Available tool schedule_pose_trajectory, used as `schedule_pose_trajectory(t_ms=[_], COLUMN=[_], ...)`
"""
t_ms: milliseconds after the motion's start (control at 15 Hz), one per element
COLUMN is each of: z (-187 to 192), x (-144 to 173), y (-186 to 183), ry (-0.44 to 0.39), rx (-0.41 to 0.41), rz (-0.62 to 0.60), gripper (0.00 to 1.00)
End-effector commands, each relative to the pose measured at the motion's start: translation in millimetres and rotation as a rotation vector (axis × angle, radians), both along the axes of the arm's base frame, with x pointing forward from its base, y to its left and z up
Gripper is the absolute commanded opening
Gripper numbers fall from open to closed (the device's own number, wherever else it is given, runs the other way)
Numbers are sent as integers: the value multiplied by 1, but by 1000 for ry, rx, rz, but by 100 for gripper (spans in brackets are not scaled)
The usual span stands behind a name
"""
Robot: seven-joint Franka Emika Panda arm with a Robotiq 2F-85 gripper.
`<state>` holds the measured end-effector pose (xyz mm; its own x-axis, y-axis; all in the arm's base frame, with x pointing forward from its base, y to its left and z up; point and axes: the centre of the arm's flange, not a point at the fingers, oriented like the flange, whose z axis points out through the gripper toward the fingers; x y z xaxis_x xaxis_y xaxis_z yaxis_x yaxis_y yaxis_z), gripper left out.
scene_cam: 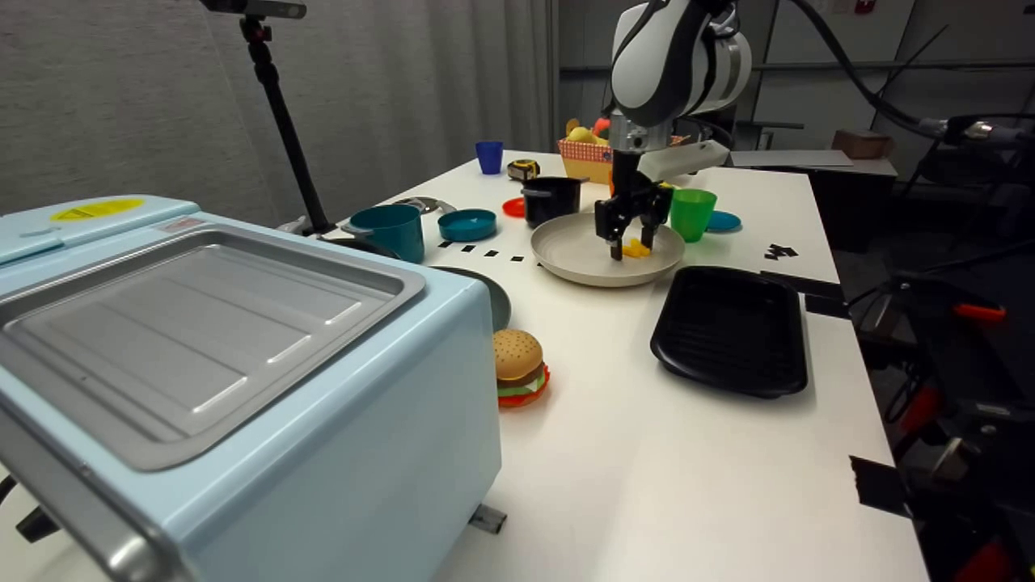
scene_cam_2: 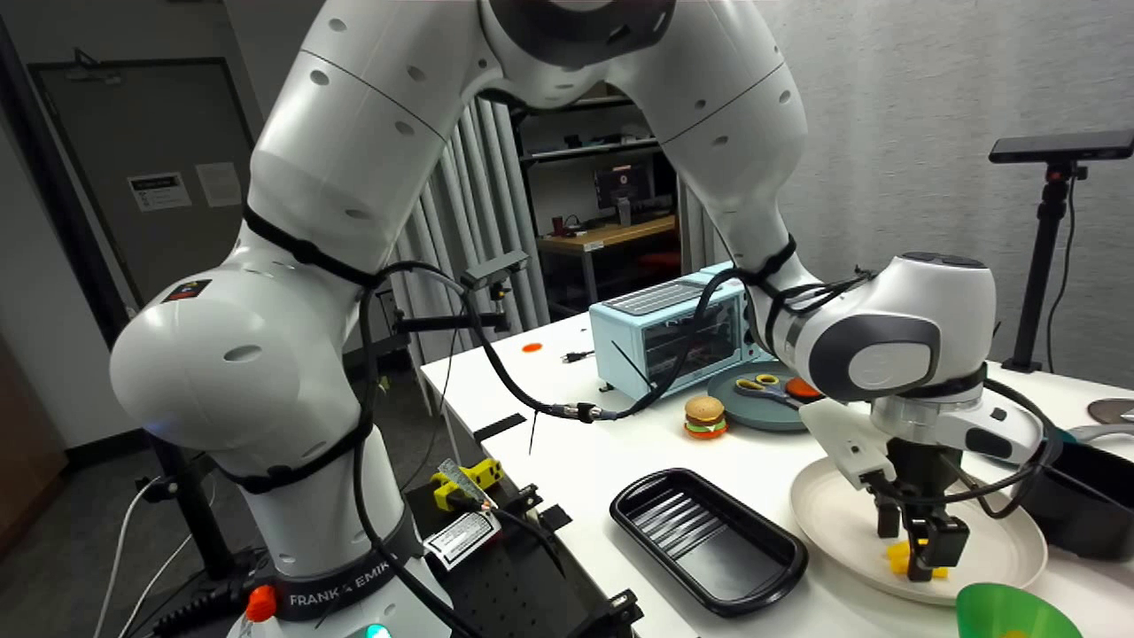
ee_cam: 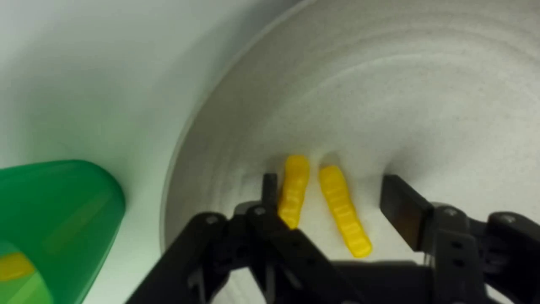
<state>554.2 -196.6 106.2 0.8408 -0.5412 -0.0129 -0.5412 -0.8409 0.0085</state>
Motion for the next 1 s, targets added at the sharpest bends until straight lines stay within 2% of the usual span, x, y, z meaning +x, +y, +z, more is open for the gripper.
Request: schedule_pose_trajectory(t_ms=[0, 67, 133, 200, 267, 400, 667, 933], z=[4, 5, 6, 6, 6, 6, 8, 14], x=[-4, -4, -4, -4, -5, -6, -4, -4], y=[-10, -11, -13, -14, -16, -18, -17, -16], ry=[-22, -22, -23, -23, -22, -21, -25, -25], rx=[-22, -27, -31, -33, -33, -37, -39, -47], rz=[-6, -6, -7, -8, -10, -11, -5, 0], gripper=[35, 52, 62, 67, 33, 35, 4, 7])
